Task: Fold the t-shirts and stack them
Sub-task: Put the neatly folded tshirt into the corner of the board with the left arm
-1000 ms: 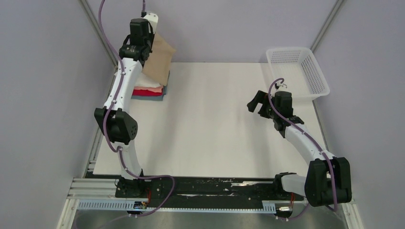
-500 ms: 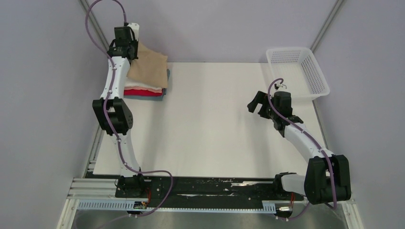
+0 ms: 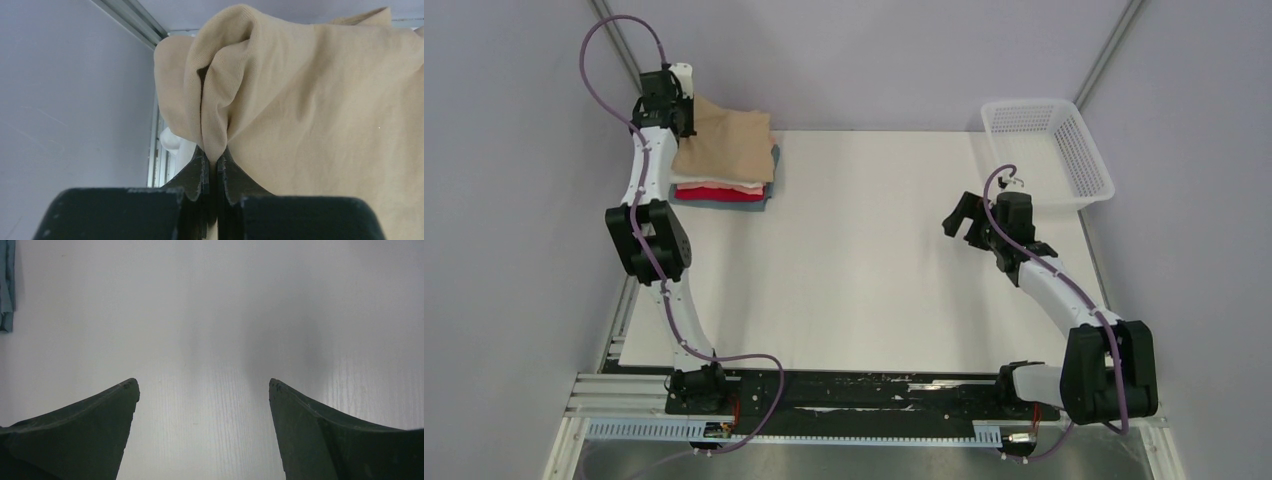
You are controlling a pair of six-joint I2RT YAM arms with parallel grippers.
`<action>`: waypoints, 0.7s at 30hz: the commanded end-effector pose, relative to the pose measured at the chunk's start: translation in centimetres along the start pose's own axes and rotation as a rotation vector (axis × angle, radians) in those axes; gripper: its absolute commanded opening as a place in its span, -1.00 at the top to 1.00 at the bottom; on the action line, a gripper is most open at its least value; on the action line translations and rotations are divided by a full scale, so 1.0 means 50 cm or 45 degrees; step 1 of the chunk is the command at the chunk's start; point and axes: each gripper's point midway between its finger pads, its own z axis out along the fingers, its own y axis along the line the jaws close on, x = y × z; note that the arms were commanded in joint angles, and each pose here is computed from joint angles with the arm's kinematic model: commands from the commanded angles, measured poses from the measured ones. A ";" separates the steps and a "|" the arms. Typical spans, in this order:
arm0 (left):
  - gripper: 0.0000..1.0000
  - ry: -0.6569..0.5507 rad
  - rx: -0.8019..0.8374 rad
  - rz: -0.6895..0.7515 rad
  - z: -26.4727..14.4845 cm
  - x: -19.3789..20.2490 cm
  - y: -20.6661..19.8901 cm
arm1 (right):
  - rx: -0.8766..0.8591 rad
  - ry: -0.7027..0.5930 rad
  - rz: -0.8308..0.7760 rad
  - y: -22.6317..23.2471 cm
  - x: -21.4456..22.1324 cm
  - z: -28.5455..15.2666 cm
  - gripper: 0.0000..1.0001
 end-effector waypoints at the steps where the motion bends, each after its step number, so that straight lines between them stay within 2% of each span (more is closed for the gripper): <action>1: 0.71 -0.061 -0.026 -0.076 0.024 -0.003 0.036 | 0.013 -0.048 -0.001 0.002 -0.031 0.002 -1.00; 3: 0.58 -0.044 -0.036 -0.116 0.034 0.013 0.047 | 0.013 -0.043 0.001 0.002 -0.030 0.005 -1.00; 5: 0.38 -0.031 -0.052 -0.174 0.048 0.029 0.062 | 0.010 -0.032 0.004 0.003 -0.028 0.008 -1.00; 6: 0.14 -0.029 -0.058 -0.219 0.051 0.033 0.066 | 0.008 -0.029 0.005 0.004 -0.027 0.009 -1.00; 9: -0.01 -0.011 -0.095 -0.332 0.069 0.056 0.094 | 0.011 -0.022 0.007 0.002 -0.025 0.011 -1.00; 14: -0.48 -0.007 -0.256 -0.523 0.082 0.074 0.153 | 0.012 -0.018 0.008 0.003 -0.026 0.014 -1.00; 15: -0.51 0.002 -0.279 -0.541 0.088 0.082 0.160 | 0.011 -0.019 0.008 0.003 -0.027 0.013 -1.00; 17: -0.69 0.013 -0.307 -0.575 0.095 0.086 0.168 | 0.011 -0.018 0.006 0.003 -0.025 0.012 -1.00; 18: -0.88 0.013 -0.322 -0.600 0.093 0.082 0.173 | 0.012 -0.020 0.007 0.003 -0.026 0.011 -1.00; 21: -0.98 0.063 -0.328 -0.652 0.113 0.104 0.168 | 0.004 -0.027 0.008 0.007 -0.029 0.005 -1.00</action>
